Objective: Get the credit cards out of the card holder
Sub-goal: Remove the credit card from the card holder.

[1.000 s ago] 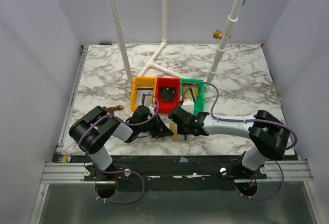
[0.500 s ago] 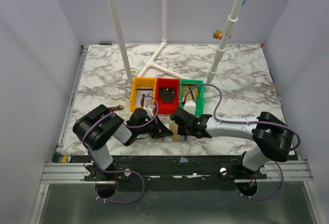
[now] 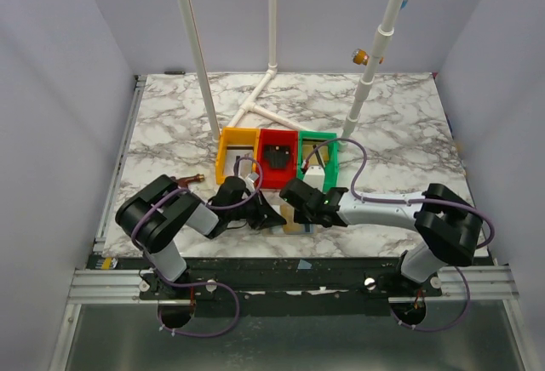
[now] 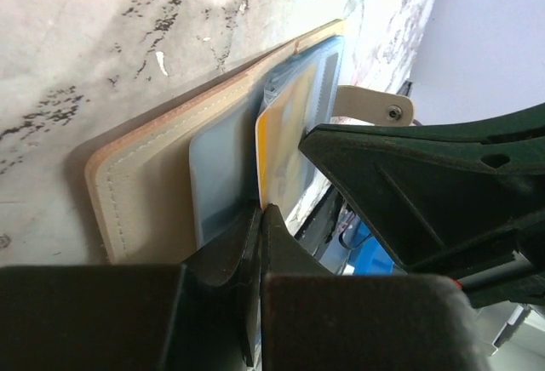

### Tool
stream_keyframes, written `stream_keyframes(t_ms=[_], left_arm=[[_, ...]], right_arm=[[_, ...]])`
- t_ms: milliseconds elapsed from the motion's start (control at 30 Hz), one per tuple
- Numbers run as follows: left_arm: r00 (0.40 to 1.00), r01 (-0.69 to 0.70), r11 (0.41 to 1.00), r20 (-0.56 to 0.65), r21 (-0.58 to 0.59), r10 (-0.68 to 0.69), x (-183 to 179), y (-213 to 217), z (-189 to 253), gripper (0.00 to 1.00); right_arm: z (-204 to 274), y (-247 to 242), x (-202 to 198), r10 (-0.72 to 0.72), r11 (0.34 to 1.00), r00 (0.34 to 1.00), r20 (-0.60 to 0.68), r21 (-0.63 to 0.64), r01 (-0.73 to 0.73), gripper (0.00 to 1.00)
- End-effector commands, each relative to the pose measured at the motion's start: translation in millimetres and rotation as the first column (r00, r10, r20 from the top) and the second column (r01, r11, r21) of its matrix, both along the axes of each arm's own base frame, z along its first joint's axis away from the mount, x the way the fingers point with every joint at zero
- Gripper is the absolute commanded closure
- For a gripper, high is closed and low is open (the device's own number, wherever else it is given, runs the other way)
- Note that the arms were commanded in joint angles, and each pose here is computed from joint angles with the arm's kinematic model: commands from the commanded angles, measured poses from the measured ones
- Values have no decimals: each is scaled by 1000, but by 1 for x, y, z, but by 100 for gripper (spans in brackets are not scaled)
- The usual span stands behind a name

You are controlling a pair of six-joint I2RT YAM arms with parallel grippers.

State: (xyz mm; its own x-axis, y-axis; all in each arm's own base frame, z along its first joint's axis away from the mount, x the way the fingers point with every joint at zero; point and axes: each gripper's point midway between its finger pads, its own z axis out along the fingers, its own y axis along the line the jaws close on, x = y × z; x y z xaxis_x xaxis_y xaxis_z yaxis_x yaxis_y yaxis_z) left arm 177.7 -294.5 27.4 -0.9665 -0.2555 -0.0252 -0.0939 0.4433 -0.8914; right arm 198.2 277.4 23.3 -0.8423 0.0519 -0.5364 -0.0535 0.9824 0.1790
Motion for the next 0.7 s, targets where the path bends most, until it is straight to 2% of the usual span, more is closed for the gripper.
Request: stream_keyframes(t_ms=[0,200,567,633,667], left_arm=[[996,13,992,-88,124,-2,-10,13,-19,100],[997,14,986,-83,169,0,-10,18,-23,100],[999,14,990,-54,141,-7,-8,15,-19,100],[999,10,990,-47,142,-4,-6,15,-18,86],[999,10,990,-45,141,-4,-6,15,-18,85]], right_arm=[[-52,-42,-45,-10,982,981,-195,-185,-27,99],[-58,-44,-48,-12,982,978,-208,-187,-28,99],[-63,-54,-57,-31,982,973,-227,-190,-13,99],[-63,-53,-57,-29,983,973,-228,-185,-14,99],[-62,-52,-57,-26,983,974,-227,-183,-16,99]])
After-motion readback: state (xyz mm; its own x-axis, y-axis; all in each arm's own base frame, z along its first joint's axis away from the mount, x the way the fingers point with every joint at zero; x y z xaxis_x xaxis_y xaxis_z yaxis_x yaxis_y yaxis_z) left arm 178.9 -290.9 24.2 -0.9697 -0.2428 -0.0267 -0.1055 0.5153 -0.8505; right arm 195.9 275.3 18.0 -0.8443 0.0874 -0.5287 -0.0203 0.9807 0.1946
